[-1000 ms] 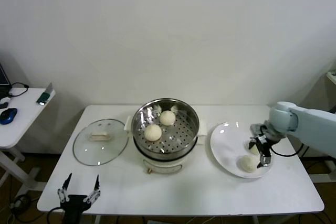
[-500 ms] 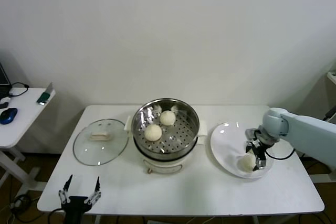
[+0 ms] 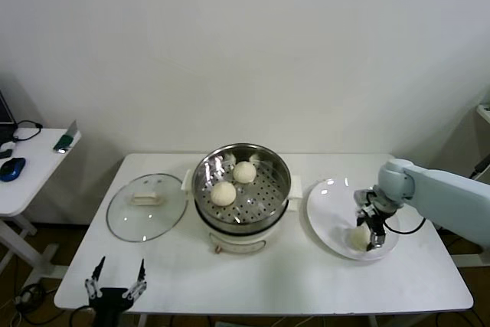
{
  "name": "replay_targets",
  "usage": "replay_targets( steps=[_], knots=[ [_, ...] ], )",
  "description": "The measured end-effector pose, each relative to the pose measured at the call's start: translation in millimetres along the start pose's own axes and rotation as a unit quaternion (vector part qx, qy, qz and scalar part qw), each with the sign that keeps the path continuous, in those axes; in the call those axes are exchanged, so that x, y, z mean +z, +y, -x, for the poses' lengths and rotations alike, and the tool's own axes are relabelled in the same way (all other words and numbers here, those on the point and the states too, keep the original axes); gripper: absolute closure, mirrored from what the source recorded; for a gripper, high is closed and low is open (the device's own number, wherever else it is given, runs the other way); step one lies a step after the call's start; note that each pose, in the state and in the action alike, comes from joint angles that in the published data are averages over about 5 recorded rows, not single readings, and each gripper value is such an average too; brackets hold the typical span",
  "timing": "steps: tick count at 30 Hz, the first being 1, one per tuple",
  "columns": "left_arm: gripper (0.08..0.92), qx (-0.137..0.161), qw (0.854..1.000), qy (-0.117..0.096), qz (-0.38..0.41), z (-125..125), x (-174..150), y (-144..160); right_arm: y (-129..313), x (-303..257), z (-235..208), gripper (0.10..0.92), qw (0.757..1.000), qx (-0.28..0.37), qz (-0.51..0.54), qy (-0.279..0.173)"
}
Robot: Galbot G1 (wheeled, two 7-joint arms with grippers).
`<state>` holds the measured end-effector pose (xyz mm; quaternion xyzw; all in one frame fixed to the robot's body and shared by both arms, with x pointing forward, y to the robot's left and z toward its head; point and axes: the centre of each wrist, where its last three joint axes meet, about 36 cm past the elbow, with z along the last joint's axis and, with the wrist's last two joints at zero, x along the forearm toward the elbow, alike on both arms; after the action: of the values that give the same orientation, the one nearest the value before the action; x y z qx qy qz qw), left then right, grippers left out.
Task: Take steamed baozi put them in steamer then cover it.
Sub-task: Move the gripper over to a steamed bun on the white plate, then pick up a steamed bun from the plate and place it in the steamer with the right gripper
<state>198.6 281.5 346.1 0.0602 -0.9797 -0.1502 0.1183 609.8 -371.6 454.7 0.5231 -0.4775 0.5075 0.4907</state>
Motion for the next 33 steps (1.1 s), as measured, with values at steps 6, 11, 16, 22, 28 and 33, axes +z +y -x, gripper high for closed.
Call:
replay_targets(
  steps=[6,11,16,22,28,33],
  knots=[
    [0.177,0.000,1.000,0.000,0.000,0,0,0,-2,1,-4,0.357,1.000,0.001,-0.005,0.001],
    [0.177,0.000,1.000,0.000,0.000,-1,0,0,-8,-5,-18,0.360,1.000,0.007,-0.027,0.000],
    [0.177,0.003,1.000,-0.002,0.001,0,-1,-2,-23,-17,-52,0.361,0.996,0.023,-0.083,0.004],
    [0.177,0.004,1.000,-0.001,0.002,-1,-1,-3,-44,-45,-118,0.361,0.980,0.052,-0.189,0.016],
    [0.177,0.005,1.000,-0.001,0.002,0,-1,-4,-59,-87,-194,0.355,0.949,0.080,-0.303,0.033],
    [0.177,0.008,1.000,-0.002,0.000,-1,-3,-6,-65,-135,-239,0.352,0.914,0.090,-0.393,0.046]
  ],
)
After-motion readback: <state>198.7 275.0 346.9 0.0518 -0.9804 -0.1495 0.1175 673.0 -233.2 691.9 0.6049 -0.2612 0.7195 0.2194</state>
